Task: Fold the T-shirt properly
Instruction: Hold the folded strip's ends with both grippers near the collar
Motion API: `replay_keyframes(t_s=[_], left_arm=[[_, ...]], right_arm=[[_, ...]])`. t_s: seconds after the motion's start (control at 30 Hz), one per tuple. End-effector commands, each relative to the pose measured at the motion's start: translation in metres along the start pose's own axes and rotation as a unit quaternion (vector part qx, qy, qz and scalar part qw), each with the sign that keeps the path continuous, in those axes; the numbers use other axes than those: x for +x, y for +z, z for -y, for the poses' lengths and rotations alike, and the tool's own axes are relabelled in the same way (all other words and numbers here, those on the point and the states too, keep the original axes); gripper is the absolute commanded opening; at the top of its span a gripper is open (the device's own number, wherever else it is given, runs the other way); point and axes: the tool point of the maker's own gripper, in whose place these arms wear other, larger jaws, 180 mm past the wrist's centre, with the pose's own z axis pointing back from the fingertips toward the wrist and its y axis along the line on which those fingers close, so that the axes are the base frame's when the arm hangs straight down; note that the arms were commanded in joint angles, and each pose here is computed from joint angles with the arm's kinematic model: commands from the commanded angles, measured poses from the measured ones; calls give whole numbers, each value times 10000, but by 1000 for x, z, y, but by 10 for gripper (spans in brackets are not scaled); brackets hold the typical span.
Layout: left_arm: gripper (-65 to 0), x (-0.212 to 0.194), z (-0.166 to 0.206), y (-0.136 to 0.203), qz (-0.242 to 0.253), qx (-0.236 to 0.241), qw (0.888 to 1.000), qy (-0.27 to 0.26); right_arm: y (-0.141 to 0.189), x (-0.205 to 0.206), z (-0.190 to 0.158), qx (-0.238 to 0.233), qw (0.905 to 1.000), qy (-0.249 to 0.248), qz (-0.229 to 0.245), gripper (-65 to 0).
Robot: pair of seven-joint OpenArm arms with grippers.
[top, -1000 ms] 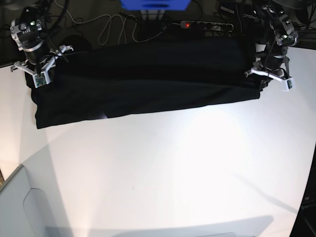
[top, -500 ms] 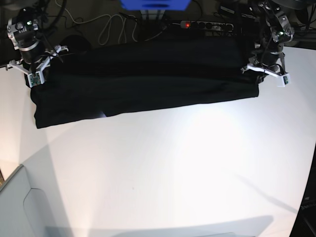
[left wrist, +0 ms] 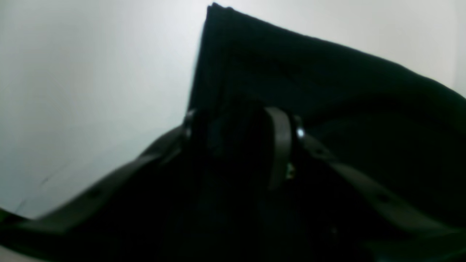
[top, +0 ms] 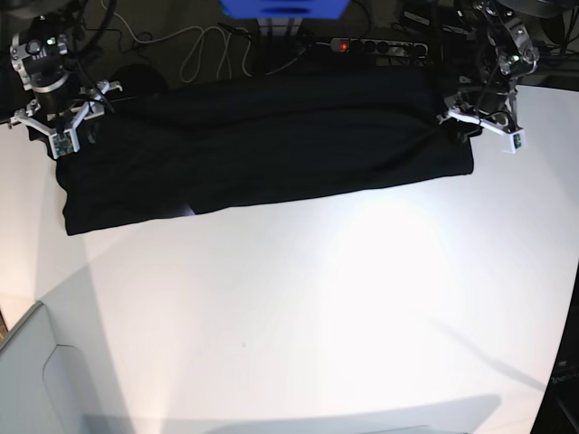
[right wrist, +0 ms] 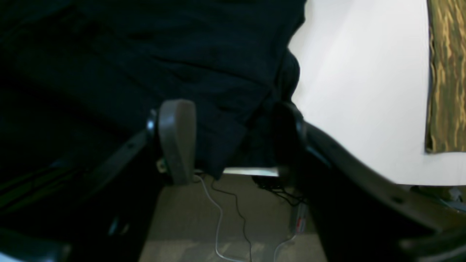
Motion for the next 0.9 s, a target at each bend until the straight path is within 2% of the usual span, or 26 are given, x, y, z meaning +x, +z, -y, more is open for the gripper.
replay_keyframes(t_s=[0.0, 0.27, 0.4, 0.6, 0.87], left_arm=[[-400, 12, 2, 5, 187, -30, 9998, -72], [-398, 24, -25, 16, 418, 324, 9986, 78], [-378, 21, -29, 15, 374, 357, 9986, 142], [-277, 15, -18, 16, 371, 98, 9985, 397], [-276, 7, -6, 33, 366, -293, 9969, 632]], right_arm=[[3, 7, 2, -8, 9999, 92, 143, -326], [0, 6, 0, 35, 9999, 42, 133, -325], [-13, -5, -16, 338, 9994, -40, -5, -327], [-24, -12, -22, 452, 9988, -183, -93, -328], [-24, -12, -21, 447, 9988, -176, -86, -328]])
